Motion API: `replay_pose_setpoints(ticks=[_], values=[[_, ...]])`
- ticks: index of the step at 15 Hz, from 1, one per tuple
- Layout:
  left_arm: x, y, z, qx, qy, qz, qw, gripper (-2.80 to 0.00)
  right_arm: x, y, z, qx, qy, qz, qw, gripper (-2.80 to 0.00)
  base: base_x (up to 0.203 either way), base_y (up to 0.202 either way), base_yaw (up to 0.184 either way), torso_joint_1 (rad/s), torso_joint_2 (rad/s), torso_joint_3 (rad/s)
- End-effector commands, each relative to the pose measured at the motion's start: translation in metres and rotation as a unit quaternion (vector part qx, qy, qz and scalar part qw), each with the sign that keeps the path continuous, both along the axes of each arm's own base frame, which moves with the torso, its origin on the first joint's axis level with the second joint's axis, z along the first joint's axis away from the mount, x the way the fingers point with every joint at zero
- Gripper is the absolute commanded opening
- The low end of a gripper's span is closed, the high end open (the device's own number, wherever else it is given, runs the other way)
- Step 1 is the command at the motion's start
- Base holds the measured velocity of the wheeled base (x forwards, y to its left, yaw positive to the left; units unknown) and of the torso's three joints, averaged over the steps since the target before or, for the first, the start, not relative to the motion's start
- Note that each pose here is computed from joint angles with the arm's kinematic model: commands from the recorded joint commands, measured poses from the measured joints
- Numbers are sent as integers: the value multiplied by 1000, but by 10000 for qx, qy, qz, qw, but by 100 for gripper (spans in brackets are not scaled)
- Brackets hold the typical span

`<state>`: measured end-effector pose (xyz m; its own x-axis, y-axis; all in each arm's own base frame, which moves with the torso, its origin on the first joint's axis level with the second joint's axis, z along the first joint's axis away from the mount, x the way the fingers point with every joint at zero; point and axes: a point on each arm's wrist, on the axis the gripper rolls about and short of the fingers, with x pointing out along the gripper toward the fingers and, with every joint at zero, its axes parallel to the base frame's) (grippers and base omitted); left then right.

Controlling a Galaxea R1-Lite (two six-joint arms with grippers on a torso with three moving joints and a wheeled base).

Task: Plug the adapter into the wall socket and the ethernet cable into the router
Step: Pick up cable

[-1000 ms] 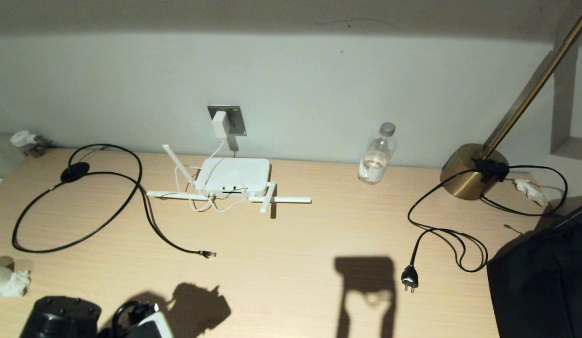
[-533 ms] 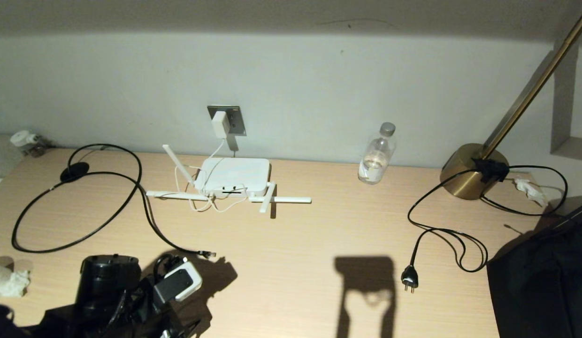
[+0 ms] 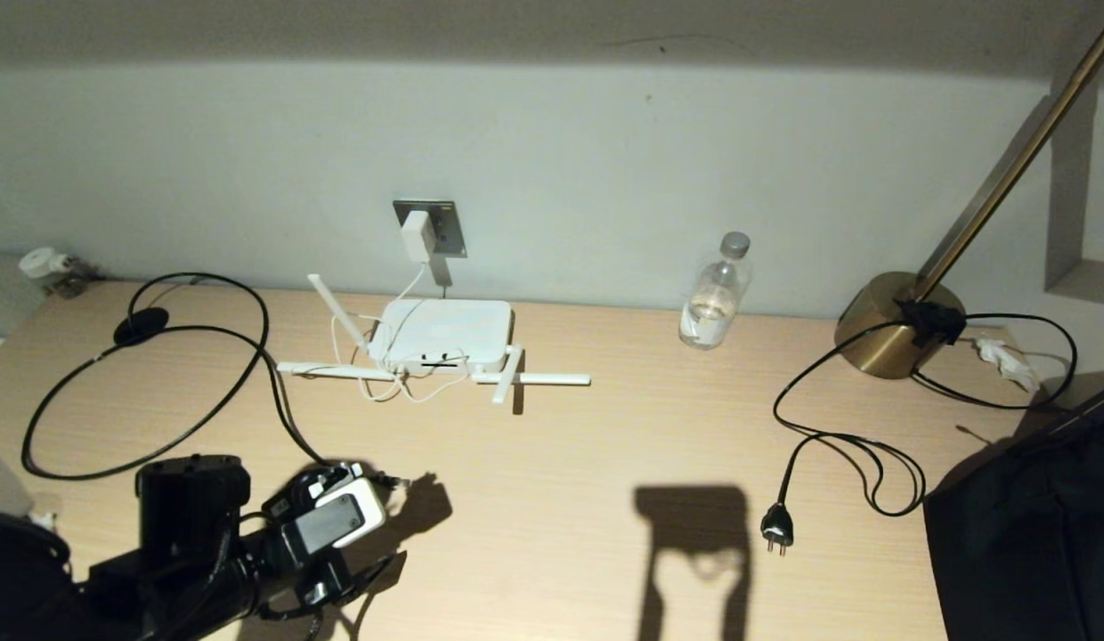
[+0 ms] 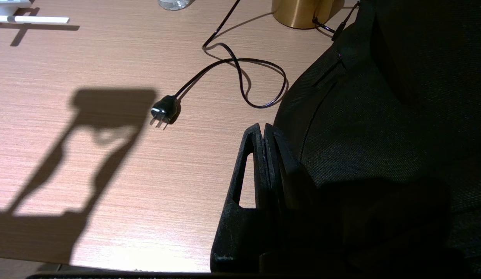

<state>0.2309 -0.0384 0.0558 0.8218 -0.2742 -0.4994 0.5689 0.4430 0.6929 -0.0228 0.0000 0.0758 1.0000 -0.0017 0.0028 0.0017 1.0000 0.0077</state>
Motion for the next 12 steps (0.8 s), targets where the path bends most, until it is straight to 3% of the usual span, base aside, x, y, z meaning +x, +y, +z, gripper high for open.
replay_pose_setpoints(ticks=[1,3,12], values=[[3,11,2,111,-145,-55,9998,0,0,0,0,0,6,1,10000,-280,0,0,0,0,0,0],[10,23,12,137,-476,-309,9983,0,0,0,0,0,6,1,10000,-280,0,0,0,0,0,0],[34,22,0,158,-374,-356,9985,0,0,0,0,0,6,1,10000,-280,0,0,0,0,0,0]])
